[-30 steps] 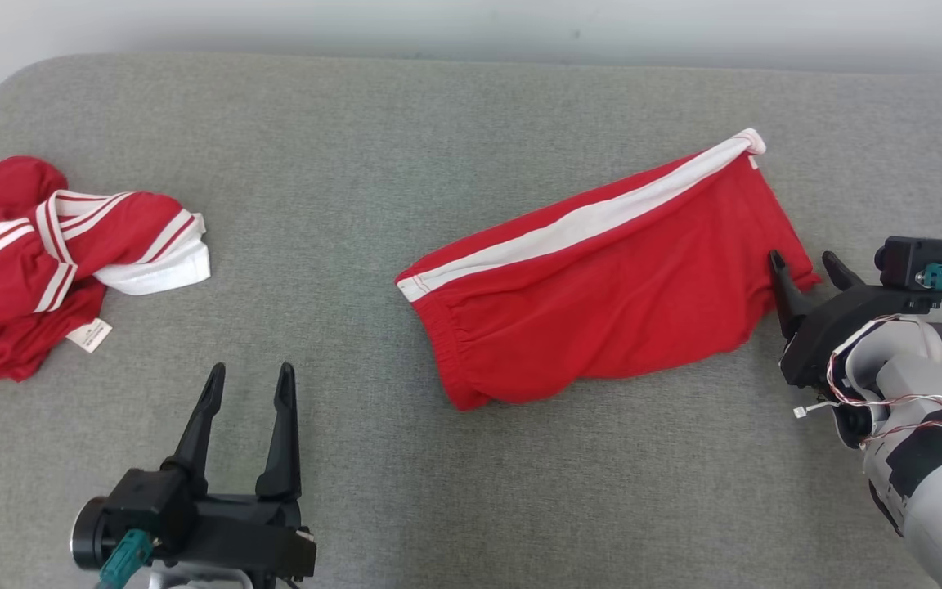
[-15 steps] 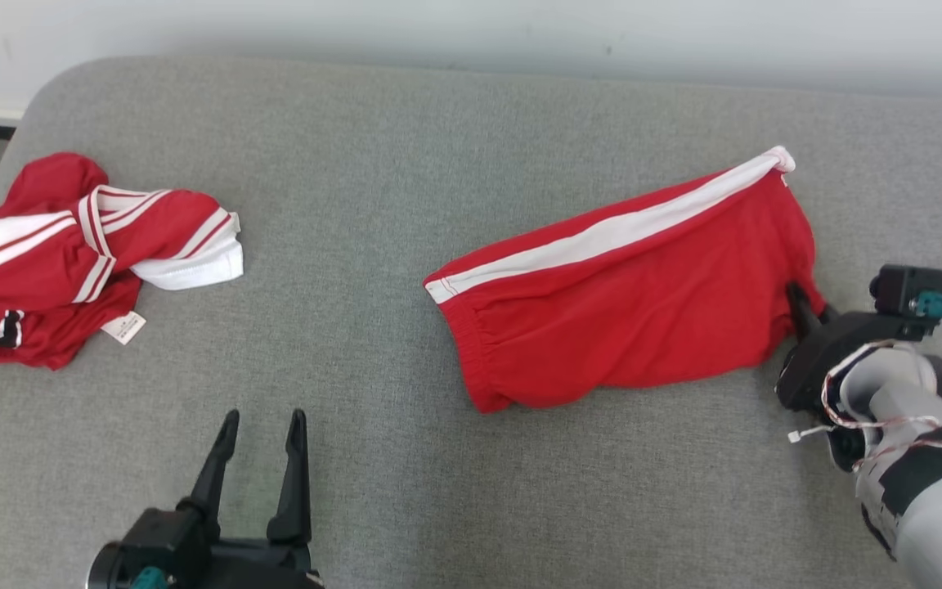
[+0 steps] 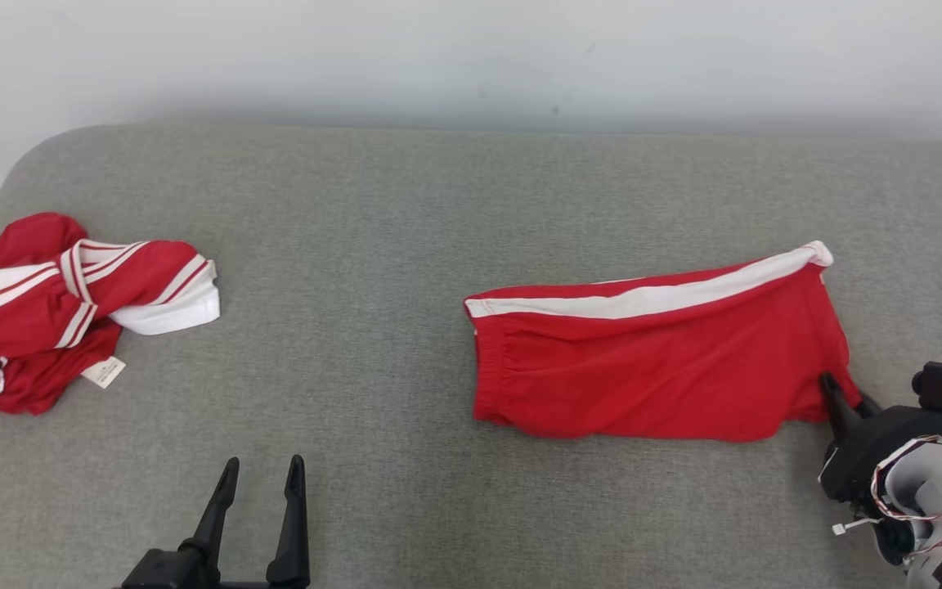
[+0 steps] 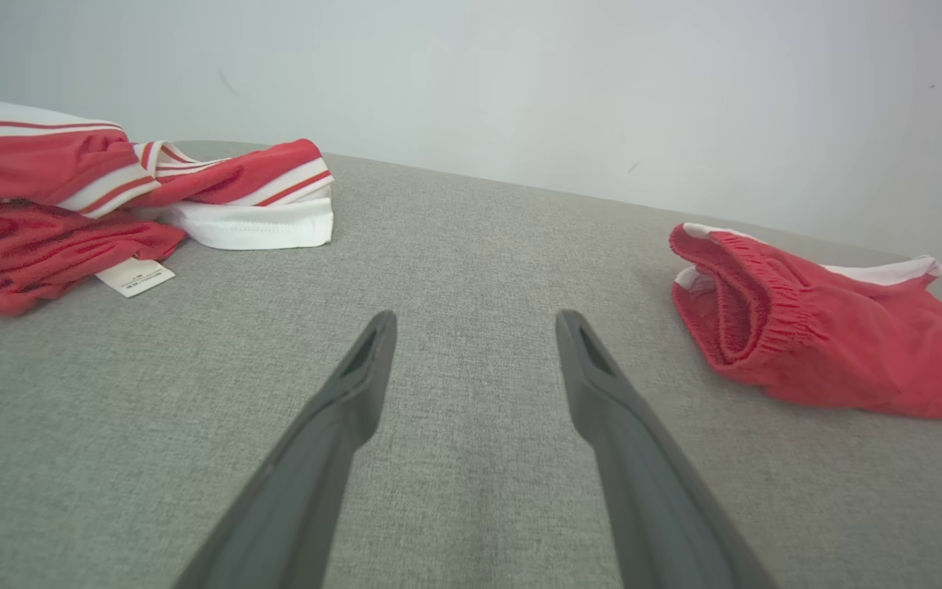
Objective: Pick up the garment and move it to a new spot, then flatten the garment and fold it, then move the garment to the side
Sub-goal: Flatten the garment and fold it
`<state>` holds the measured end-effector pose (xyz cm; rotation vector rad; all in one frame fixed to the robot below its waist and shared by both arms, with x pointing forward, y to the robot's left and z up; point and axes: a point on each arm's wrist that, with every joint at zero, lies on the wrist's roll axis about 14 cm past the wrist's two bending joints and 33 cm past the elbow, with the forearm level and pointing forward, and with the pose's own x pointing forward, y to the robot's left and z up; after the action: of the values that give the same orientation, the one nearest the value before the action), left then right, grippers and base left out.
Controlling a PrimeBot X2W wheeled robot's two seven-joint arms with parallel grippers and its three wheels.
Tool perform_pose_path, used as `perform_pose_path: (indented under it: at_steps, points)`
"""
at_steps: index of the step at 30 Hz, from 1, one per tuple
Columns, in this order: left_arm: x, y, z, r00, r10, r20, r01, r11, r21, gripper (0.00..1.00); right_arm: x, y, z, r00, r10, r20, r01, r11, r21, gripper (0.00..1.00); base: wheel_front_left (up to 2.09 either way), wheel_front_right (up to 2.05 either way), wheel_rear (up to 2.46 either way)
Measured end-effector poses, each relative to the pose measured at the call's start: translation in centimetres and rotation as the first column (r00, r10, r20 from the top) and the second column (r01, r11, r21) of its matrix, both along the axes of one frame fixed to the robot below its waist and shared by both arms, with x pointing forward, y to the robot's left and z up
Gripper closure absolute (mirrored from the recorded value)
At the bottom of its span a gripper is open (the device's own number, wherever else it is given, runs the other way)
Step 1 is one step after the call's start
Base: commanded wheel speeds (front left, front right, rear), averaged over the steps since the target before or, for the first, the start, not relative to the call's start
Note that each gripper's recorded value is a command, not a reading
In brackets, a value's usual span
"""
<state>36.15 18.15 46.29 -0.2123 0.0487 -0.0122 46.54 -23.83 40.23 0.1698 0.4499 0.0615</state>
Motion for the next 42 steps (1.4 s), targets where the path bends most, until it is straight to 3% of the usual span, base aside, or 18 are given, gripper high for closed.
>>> perform_pose_path:
  at_steps: [1,2,7,17,18,19,20,21,27,34,42]
  points:
    - [0.1,-0.2,0.0,1.0,-0.005,0.001,0.005,1.0,-0.001,0.0,-0.1,-0.4,0.1,1.0,-0.005,0.003,0.005,1.0,-0.003,0.13,0.0,0.0,0.0]
    - [0.2,-0.3,0.0,1.0,-0.009,0.001,0.009,1.0,-0.002,0.0,-0.2,-0.7,0.3,1.0,-0.011,0.007,0.011,1.0,-0.007,0.0,0.0,0.0,0.0]
    - [0.4,-0.6,-0.2,1.0,-0.018,-0.004,0.018,1.0,-0.003,0.0,2.1,-1.2,2.4,0.998,-0.011,0.056,0.013,0.999,-0.038,0.0,0.0,0.0,0.0]
    - [0.2,-0.1,-0.9,1.0,0.007,-0.03,-0.008,1.0,-0.004,0.0,2.9,-0.6,-0.7,0.995,-0.018,-0.097,0.01,0.997,-0.082,0.0,0.0,0.0,0.0]
    - [0.1,0.1,-0.9,0.999,0.013,-0.03,-0.013,1.0,-0.003,0.0,2.8,-0.3,-0.9,0.994,-0.013,-0.111,0.005,0.997,-0.077,0.39,0.0,0.0,0.0]
    - [0.1,0.2,-0.9,0.999,0.017,-0.03,-0.017,1.0,-0.002,0.0,2.6,-0.1,-1.0,0.993,-0.009,-0.122,0.0,0.997,-0.073,0.61,0.0,0.0,0.0]
    - [0.1,0.3,-0.9,0.999,0.019,-0.029,-0.019,1.0,-0.002,0.0,2.5,0.0,-1.1,0.992,-0.01,-0.13,0.001,0.998,-0.067,0.91,0.0,0.0,0.0]
    - [0.1,0.3,-0.8,0.999,0.02,-0.028,-0.02,1.0,-0.002,0.0,2.3,0.1,-1.2,0.99,-0.016,-0.137,0.008,0.999,-0.053,1.0,0.0,0.0,0.0]
    - [0.2,-0.1,-0.6,1.0,0.008,-0.021,-0.008,1.0,-0.005,0.0,1.6,-0.8,-0.8,0.992,-0.041,-0.123,0.036,0.999,-0.039,1.0,0.0,0.0,0.0]
    - [0.0,-0.1,-0.1,1.0,0.006,-0.003,-0.006,1.0,-0.003,0.0,0.2,-6.8,1.1,0.987,-0.142,-0.072,0.132,0.983,-0.124,1.0,0.0,0.0,0.0]
    - [-0.7,0.0,-0.3,1.0,0.009,-0.012,-0.009,1.0,0.001,0.0,1.2,-4.4,4.5,0.996,-0.06,0.071,0.066,0.994,-0.09,1.0,0.0,0.0,0.0]
